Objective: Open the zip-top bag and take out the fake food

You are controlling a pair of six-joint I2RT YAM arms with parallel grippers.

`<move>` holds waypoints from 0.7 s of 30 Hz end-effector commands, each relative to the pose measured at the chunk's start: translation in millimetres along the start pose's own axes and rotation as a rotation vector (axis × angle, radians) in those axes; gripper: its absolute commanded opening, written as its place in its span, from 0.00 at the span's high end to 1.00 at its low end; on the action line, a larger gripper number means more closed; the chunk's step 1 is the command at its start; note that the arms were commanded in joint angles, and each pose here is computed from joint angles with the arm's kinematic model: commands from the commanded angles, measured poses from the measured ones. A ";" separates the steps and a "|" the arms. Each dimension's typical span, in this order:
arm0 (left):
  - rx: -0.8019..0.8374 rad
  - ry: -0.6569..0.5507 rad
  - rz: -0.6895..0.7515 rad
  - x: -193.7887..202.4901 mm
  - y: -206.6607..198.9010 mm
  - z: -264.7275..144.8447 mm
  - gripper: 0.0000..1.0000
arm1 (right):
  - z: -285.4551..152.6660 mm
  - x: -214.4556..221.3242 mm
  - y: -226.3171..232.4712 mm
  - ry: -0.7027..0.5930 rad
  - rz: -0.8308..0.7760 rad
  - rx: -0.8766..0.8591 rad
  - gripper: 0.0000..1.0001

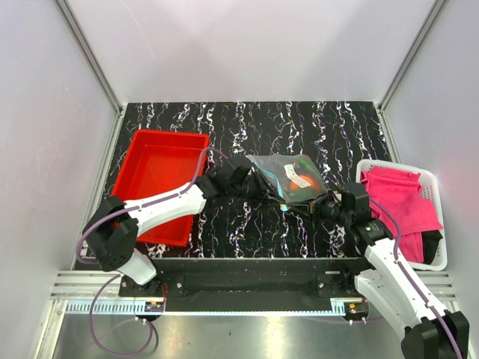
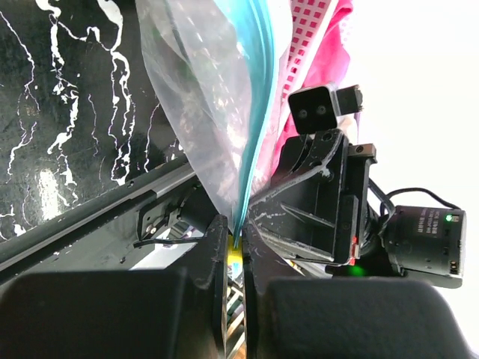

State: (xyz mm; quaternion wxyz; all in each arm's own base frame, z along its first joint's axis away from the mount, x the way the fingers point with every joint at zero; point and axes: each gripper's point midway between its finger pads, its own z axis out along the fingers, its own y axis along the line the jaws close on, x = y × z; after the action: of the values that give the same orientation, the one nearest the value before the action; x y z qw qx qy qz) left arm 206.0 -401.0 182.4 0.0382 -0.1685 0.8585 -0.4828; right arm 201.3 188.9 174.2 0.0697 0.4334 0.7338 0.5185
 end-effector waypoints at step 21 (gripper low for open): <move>0.088 -0.083 0.004 -11.6 -26.1 -10.3 1.00 | -9.5 24.4 13.6 0.097 -0.089 0.006 0.62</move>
State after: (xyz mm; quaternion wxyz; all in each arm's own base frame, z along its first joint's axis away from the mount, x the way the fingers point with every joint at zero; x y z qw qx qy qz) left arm 219.2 -394.7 187.0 0.0654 -0.1882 0.8508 -0.4862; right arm 188.9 195.1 173.6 0.0407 0.4069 0.7583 0.5077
